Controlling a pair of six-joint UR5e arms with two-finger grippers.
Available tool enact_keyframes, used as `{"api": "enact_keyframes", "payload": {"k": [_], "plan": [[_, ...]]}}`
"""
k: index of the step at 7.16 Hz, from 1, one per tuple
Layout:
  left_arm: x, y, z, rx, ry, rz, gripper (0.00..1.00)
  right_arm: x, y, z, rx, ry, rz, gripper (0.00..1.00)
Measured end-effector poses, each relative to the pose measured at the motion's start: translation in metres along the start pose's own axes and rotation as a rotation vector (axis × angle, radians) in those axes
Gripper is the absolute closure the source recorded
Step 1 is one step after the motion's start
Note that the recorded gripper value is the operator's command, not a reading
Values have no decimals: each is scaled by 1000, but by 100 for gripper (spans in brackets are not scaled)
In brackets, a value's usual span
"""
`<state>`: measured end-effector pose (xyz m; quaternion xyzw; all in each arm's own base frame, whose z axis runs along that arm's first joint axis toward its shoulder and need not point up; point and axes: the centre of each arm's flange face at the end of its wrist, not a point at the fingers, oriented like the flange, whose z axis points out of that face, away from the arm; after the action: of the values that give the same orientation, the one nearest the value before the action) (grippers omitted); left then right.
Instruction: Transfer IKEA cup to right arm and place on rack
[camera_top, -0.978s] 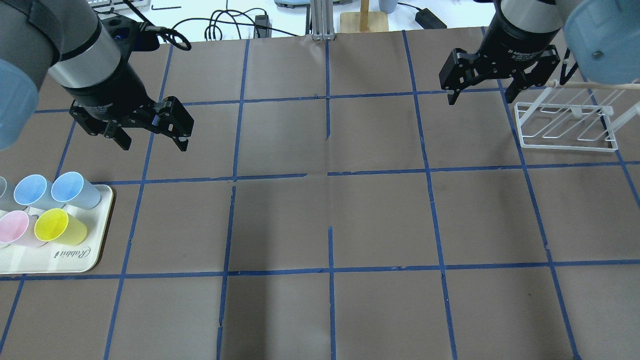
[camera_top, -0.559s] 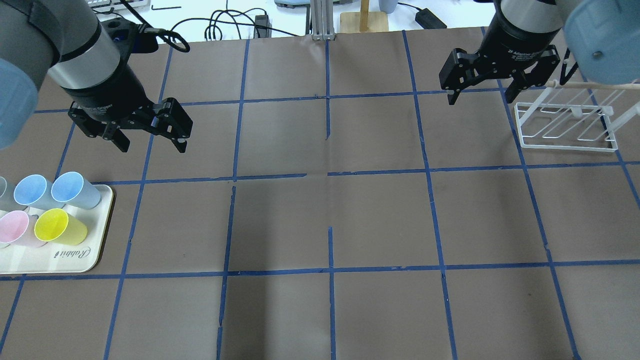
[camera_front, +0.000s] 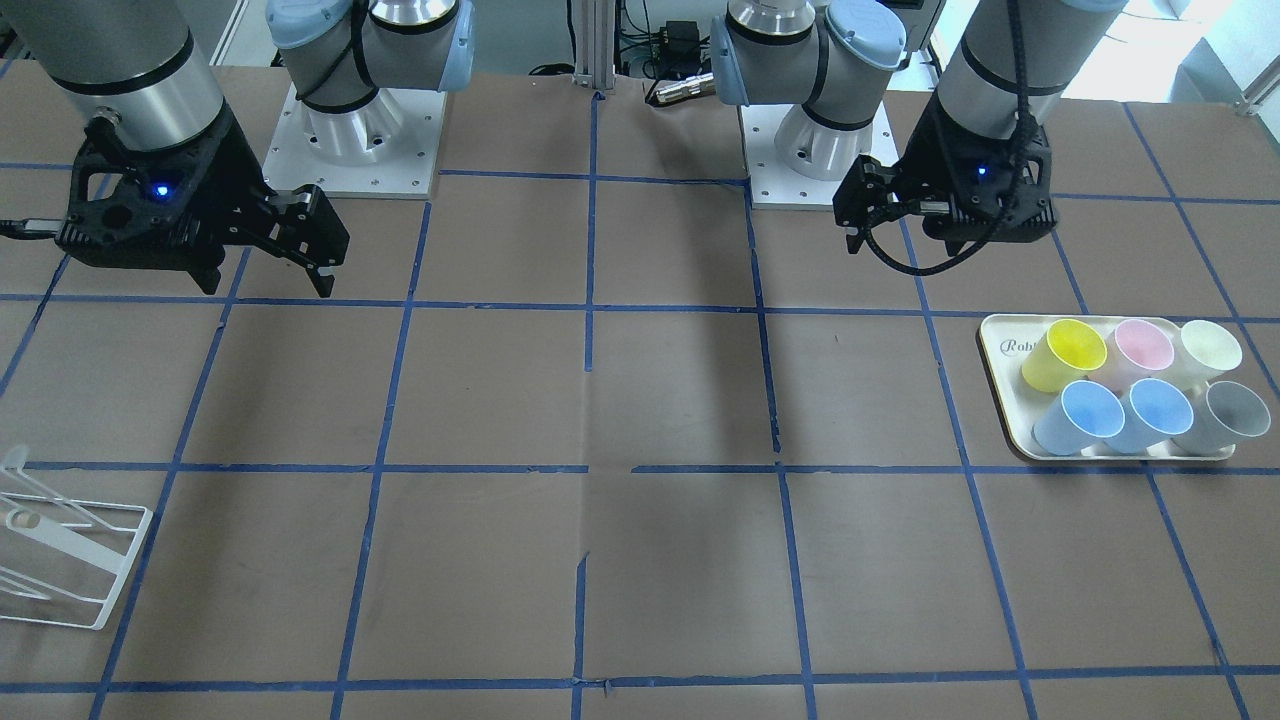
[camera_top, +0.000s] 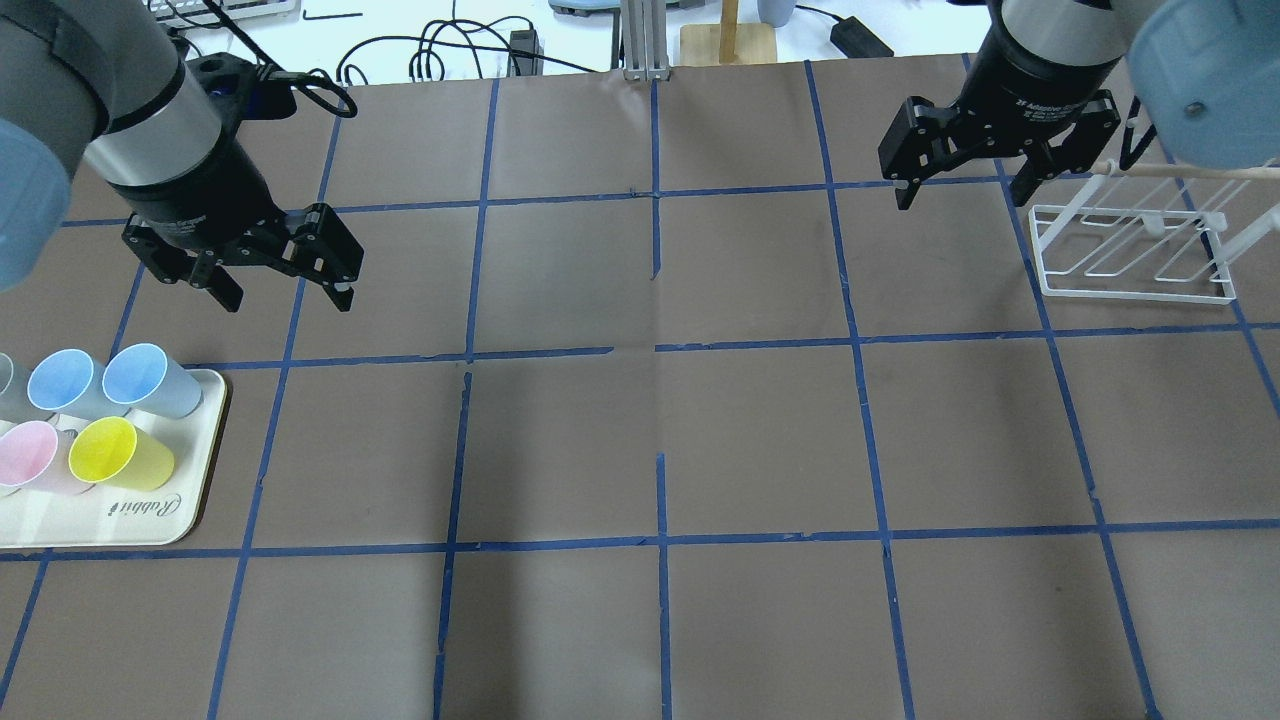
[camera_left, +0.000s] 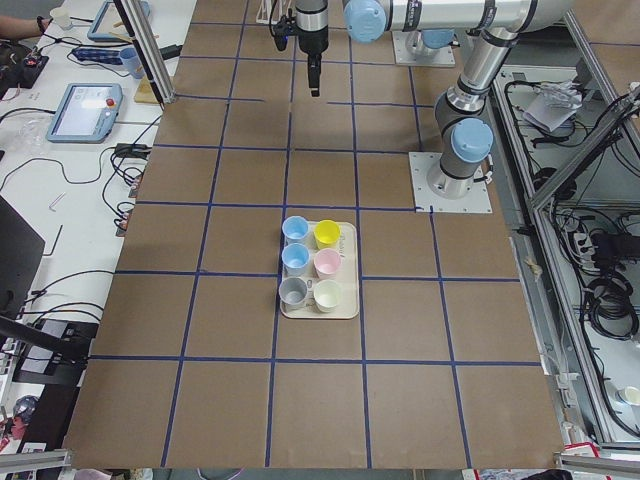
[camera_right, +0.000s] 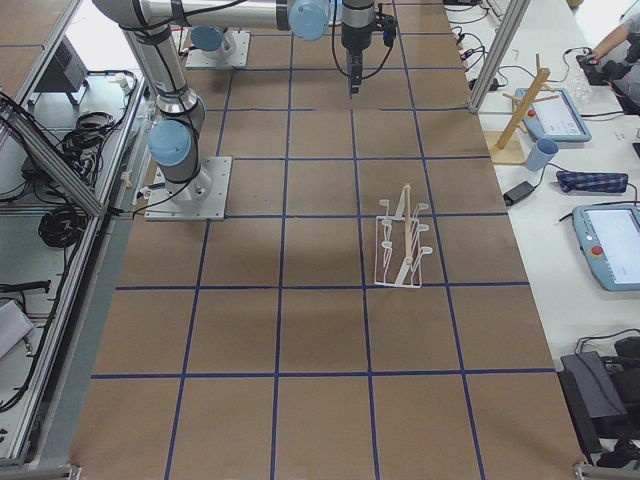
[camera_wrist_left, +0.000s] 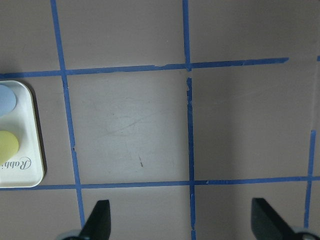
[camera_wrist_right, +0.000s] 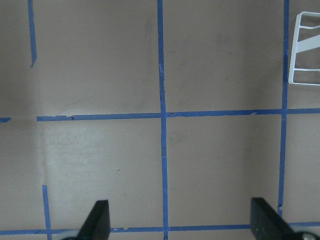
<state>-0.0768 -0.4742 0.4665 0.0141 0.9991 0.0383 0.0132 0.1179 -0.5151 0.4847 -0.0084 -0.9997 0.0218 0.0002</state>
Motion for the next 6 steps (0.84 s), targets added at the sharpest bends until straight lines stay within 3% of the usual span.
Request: {"api": "enact_keyframes", "payload": {"k": [6], "plan": [[-172, -30, 36, 4, 11, 187, 0, 0, 0, 0, 0, 1, 0, 0]]}}
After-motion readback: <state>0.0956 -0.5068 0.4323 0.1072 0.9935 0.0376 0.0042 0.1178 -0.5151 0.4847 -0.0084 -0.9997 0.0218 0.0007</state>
